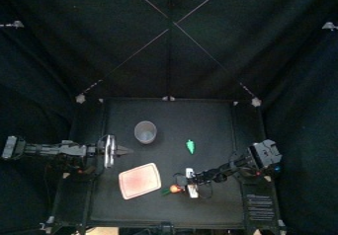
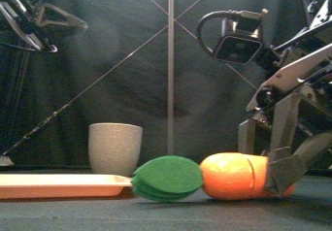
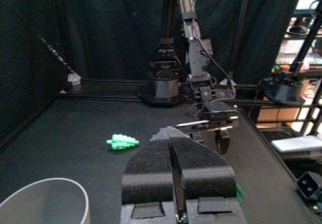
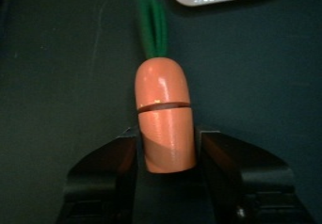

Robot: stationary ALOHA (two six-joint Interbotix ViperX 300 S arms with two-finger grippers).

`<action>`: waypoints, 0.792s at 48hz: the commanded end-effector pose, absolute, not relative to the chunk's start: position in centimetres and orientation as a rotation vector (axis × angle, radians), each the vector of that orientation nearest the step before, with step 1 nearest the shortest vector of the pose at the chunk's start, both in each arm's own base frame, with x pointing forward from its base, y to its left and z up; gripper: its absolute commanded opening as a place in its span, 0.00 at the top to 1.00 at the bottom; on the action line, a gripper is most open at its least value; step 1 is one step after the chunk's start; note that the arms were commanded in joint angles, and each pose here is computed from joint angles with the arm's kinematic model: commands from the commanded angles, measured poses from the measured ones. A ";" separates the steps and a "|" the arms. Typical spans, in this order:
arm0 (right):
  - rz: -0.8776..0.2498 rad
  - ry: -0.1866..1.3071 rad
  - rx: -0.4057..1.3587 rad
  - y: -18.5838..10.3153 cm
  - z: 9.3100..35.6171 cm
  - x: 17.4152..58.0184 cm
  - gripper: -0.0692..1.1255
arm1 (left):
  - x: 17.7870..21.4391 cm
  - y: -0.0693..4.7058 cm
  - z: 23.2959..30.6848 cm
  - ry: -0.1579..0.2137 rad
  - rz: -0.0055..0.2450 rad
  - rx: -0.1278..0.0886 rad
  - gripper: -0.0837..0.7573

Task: Pick the carrot then place it on the pink plate
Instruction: Place carrot on the pink plate

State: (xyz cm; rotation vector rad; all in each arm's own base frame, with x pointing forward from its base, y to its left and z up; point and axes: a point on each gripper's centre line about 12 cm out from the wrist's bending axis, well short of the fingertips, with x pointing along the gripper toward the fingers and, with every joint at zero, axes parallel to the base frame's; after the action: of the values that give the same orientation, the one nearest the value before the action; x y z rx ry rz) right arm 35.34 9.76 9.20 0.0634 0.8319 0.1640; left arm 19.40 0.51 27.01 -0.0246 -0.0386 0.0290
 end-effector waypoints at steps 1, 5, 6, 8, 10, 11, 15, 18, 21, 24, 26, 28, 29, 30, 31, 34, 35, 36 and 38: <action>0.157 0.761 0.064 9.0 11.5 36.6 0.52 | 19.54 0.55 27.63 -0.059 0.031 -0.026 0.94; 0.152 0.732 0.055 8.4 12.6 37.4 0.64 | 19.54 0.55 27.63 -0.059 0.031 -0.026 0.94; 0.152 0.721 0.052 8.3 13.0 37.6 0.65 | 19.54 0.55 27.63 -0.059 0.031 -0.026 0.94; 0.154 0.700 0.040 8.1 13.9 38.1 0.65 | 19.54 0.55 27.63 -0.059 0.031 -0.026 0.94; 0.158 0.675 0.023 7.9 15.0 38.7 0.65 | 19.54 0.55 27.63 -0.059 0.031 -0.026 0.94; 0.160 0.661 0.013 7.8 15.6 38.9 0.65 | 19.54 0.55 27.63 -0.059 0.031 -0.026 0.94; 0.169 0.606 -0.034 7.3 18.0 40.2 0.65 | 19.54 0.55 27.61 -0.057 0.031 -0.026 0.94; 0.173 0.557 -0.082 6.9 19.8 41.4 0.65 | 19.54 0.55 27.63 -0.059 0.031 -0.026 0.94; 0.169 0.511 -0.105 6.6 21.4 42.6 0.65 | 19.51 0.55 27.66 -0.060 0.031 -0.026 0.94; 0.165 0.482 -0.118 6.4 22.4 43.7 0.65 | 19.54 0.55 27.63 -0.059 0.031 -0.026 0.94; 0.156 0.470 -0.118 6.1 22.9 44.4 0.65 | 19.54 0.55 27.63 -0.059 0.031 -0.026 0.94; 0.146 0.466 -0.116 5.8 23.0 45.1 0.65 | 19.54 0.52 27.63 -0.059 0.029 -0.026 0.94; 0.139 0.468 -0.114 5.5 23.0 45.5 0.65 | 19.54 0.55 27.63 -0.059 0.031 -0.026 0.94; 0.134 0.467 -0.112 5.4 23.0 45.9 0.65 | 19.54 0.55 27.63 -0.059 0.031 -0.026 0.94; 0.131 0.470 -0.110 5.3 22.8 46.2 0.65 | 19.51 0.55 27.66 -0.060 0.031 -0.026 0.94; 0.120 0.486 -0.099 4.9 22.0 47.1 0.64 | 19.54 0.55 27.63 -0.059 0.031 -0.026 0.94; 0.118 0.493 -0.094 4.9 21.6 47.4 0.64 | 19.54 0.55 27.63 -0.059 0.031 -0.026 0.94; 0.116 0.498 -0.089 4.9 21.3 47.7 0.63 | 19.54 0.55 27.63 -0.059 0.031 -0.026 0.94; 0.114 0.510 -0.086 4.9 20.5 48.3 0.62 | 19.54 0.55 27.63 -0.059 0.031 -0.026 0.94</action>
State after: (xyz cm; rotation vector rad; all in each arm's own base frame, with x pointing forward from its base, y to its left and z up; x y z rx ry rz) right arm 47.09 5.14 19.05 -0.0980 0.5555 0.1242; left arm 19.42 0.51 26.99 -0.0261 -0.0371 0.0290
